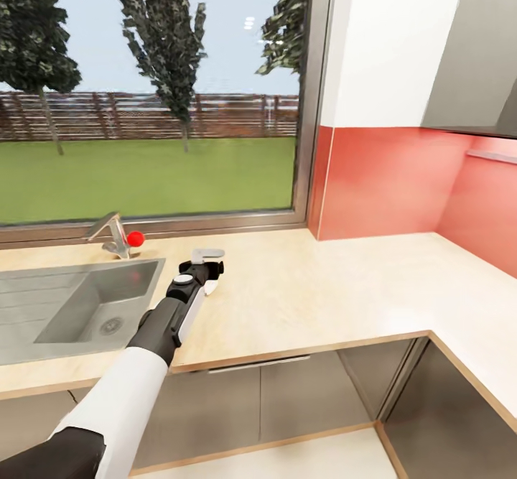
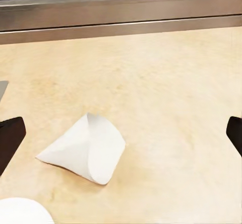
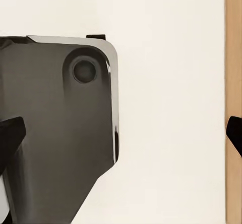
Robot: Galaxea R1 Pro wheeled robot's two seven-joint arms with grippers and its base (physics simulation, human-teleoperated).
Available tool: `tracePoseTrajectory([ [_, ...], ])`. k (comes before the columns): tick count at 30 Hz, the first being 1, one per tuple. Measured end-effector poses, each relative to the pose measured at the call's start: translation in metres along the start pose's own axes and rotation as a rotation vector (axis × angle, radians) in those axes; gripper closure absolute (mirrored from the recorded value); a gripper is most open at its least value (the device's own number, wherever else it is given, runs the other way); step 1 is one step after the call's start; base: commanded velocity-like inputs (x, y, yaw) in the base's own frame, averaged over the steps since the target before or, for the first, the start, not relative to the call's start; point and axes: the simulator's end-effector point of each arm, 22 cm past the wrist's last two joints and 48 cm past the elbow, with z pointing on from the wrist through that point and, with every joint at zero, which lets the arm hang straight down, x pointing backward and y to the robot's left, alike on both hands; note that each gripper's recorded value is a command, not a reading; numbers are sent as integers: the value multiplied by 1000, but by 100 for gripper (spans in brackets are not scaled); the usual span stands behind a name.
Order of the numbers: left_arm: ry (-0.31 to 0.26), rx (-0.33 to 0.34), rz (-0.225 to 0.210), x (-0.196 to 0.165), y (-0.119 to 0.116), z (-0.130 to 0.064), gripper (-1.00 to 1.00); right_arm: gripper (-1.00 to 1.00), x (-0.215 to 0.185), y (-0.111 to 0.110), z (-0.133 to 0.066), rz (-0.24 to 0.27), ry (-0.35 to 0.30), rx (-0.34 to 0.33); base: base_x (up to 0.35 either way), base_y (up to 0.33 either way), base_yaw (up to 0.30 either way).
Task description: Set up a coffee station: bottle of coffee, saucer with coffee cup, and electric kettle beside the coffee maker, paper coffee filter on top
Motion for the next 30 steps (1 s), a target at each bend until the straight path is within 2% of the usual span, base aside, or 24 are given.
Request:
tracePoseTrajectory([
  [1, 1, -2, 0, 0, 1, 0, -100, -100, 0, 0, 0, 0, 0, 0, 66, 0, 0],
  [3, 17, -55, 0, 12, 12, 0, -100, -100, 0, 0, 0, 0, 0, 0, 31, 0, 0],
  [8, 28, -84, 5, 20, 24, 0, -100, -100, 0, 0, 0, -1, 1, -1, 8, 0, 0],
  [14, 98, -93, 15, 67, 29, -3, -100, -100, 0, 3, 0, -3, 0, -4, 98, 0, 0],
  [21, 139, -96, 23, 88, 30, -2, -100, -100, -1, 4, 0, -3, -1, -7, 223, 0, 0],
  [30, 156, -101, 26, 99, 33, -3, -100, -100, 0, 4, 0, -2, -1, -8, 34, 0, 0],
])
